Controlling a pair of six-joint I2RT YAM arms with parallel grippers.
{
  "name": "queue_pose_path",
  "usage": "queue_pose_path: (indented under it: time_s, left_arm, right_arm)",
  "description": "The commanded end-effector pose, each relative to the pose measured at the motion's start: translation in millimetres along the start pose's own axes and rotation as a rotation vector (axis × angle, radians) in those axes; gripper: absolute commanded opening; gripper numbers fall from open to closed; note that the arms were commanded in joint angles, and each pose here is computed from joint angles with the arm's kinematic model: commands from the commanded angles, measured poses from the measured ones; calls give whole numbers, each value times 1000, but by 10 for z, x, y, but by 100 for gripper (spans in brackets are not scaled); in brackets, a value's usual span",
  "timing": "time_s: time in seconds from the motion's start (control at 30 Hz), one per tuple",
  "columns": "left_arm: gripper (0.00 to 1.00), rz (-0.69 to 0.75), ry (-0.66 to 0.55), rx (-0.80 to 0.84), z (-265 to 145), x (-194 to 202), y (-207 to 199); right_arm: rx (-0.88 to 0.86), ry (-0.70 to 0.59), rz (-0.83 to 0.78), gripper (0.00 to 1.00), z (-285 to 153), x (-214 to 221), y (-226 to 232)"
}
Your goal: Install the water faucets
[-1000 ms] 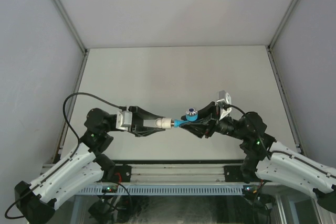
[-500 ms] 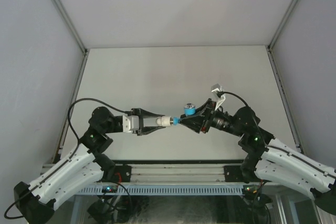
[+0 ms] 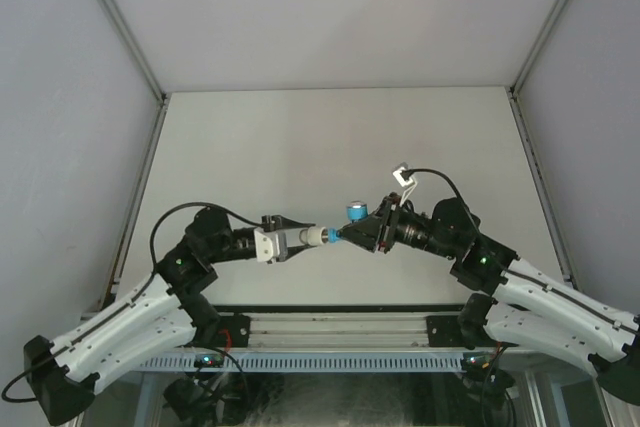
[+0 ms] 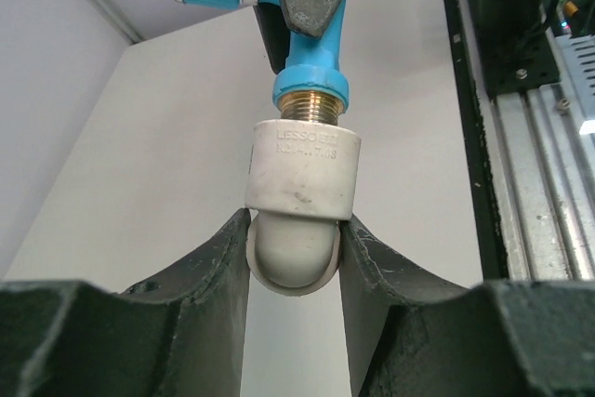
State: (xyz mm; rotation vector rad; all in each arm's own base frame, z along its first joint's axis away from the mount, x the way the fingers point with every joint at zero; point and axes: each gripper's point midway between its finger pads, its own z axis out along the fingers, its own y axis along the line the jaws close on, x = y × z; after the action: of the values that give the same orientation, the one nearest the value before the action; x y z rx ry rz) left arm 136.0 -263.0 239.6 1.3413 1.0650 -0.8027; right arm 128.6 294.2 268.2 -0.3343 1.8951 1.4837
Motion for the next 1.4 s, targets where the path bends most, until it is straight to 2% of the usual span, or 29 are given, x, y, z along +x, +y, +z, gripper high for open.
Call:
queue_pose_path:
  time_s: [0.0,0.27,0.47,0.63,0.83,1.0,1.1,1.27,1.37]
  left_arm:
    - [0,168,-122,-135,-7,-586,327]
    - [0,172,6,-150,6,-446,331]
    - [0,236,84,-206,68,-328,371]
    - [0,260,77,-277,88,-357,434]
    - [0,276,32,-307,108,-410,436]
    - [0,277,-44,-318,93,-490,402]
    - [0,299,-73,-278,101,-532,325]
    - [0,320,-95,-275,74,-602,315]
    - [0,338,-89,-281,64,-606,333]
  right_arm:
    - [27,3,59,0,35,30,63]
    - [66,0,-105,0,46,74,-24]
    - [135,-12,-7,0,81,78,-124]
    - [204,-41,35,0,118,116,-242]
    - [99,-100,154,0,153,83,-148]
    - [23,-79,199,0,138,41,-42]
    - [-46,-7,219,0,67,27,22]
    - [-15,40,183,0,-23,20,-19]
    - [5,58,241,0,-55,6,-75]
